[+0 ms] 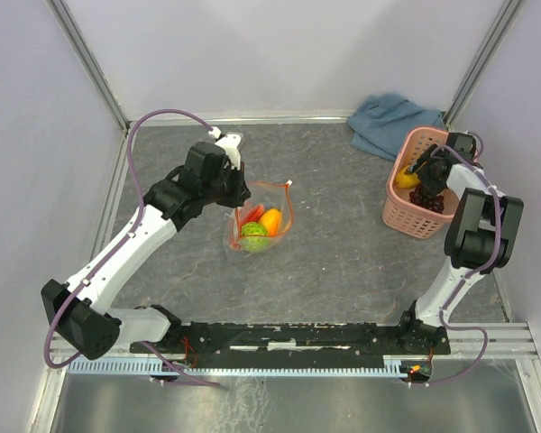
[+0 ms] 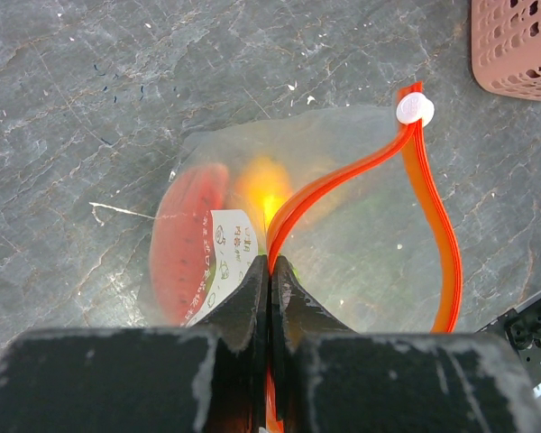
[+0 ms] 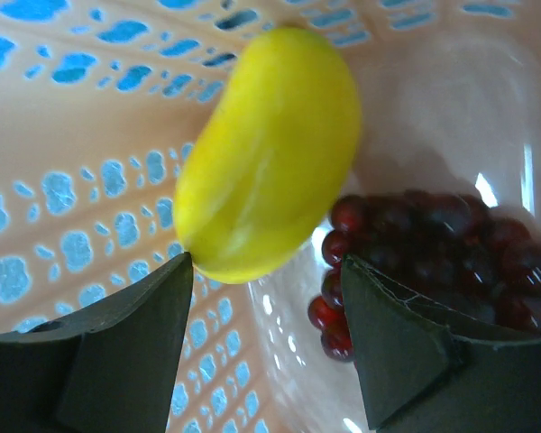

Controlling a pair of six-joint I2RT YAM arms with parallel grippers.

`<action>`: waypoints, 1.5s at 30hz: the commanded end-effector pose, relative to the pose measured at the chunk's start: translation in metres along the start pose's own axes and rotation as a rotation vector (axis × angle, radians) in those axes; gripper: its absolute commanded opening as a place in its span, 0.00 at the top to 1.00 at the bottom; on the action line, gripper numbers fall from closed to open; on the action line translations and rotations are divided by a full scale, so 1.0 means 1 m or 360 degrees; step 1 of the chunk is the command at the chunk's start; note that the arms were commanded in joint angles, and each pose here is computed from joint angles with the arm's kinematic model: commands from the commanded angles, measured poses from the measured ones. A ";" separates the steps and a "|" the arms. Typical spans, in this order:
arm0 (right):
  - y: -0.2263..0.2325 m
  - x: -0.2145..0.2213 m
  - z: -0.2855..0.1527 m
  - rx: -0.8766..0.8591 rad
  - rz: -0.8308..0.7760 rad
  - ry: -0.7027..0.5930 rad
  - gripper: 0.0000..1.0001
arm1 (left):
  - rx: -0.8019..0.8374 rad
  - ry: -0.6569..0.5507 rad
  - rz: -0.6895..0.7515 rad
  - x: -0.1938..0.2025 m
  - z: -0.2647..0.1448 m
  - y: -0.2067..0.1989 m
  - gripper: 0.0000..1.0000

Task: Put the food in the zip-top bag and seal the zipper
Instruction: Pick up the fake fruit from the bin.

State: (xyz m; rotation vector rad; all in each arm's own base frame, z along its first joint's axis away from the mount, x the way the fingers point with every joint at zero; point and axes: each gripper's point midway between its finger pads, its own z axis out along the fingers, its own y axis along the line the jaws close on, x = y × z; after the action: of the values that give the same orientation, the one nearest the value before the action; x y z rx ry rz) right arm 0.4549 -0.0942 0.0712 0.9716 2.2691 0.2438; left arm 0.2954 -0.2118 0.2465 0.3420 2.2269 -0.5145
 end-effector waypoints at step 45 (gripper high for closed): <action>0.021 -0.051 0.006 -0.0076 -0.0113 -0.0406 0.16 | 0.0035 -0.0024 0.0095 -0.008 0.007 -0.001 0.97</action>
State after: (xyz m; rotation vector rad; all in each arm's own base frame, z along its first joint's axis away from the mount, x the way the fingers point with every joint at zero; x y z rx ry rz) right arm 0.4830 -0.1038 0.0801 0.8296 2.1301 0.1740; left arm 0.2981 -0.2149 0.2365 0.3500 2.2571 -0.5174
